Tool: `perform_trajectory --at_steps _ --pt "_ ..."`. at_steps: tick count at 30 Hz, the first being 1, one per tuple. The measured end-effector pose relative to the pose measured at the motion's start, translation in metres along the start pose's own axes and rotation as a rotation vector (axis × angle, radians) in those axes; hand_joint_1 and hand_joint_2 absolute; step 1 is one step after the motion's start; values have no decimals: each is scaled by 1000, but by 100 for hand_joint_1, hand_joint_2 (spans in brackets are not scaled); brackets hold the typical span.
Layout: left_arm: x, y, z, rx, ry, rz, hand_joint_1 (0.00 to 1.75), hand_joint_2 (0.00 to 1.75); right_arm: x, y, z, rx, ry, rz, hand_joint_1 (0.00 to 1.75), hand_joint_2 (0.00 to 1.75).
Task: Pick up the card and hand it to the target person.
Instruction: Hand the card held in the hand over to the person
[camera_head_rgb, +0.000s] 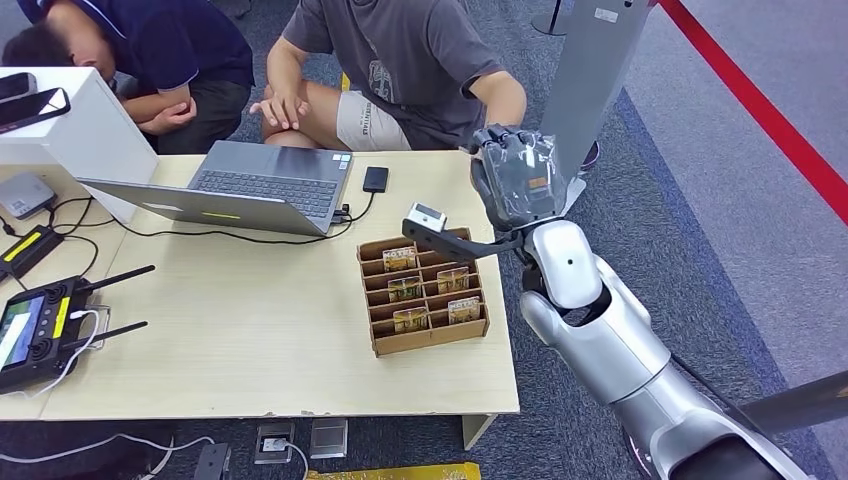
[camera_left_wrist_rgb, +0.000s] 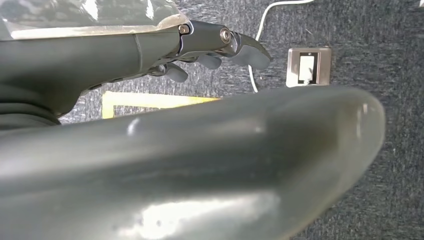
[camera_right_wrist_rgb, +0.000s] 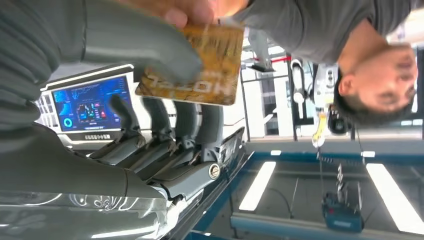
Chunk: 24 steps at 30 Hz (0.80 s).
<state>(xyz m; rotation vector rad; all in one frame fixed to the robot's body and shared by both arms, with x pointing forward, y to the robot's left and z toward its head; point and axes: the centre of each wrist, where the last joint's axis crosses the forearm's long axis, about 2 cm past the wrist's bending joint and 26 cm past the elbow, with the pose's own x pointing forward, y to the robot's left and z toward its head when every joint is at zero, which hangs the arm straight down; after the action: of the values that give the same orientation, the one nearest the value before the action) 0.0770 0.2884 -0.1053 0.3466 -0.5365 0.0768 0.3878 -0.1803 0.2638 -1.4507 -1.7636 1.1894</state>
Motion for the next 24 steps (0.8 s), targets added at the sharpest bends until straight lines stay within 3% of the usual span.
perform_trajectory --at_steps 8,17,21,24 --pt "0 1 0 16 15 -3 0 0 16 33 2 134 -27 -4 0 175" --pt "0 2 0 20 17 -4 0 0 24 50 9 216 -26 -19 0 175" --pt "0 2 -1 20 20 -5 0 0 23 52 11 187 -4 -106 0 175" --pt "0 2 -1 21 23 -5 0 0 20 52 15 151 21 -263 0 175"
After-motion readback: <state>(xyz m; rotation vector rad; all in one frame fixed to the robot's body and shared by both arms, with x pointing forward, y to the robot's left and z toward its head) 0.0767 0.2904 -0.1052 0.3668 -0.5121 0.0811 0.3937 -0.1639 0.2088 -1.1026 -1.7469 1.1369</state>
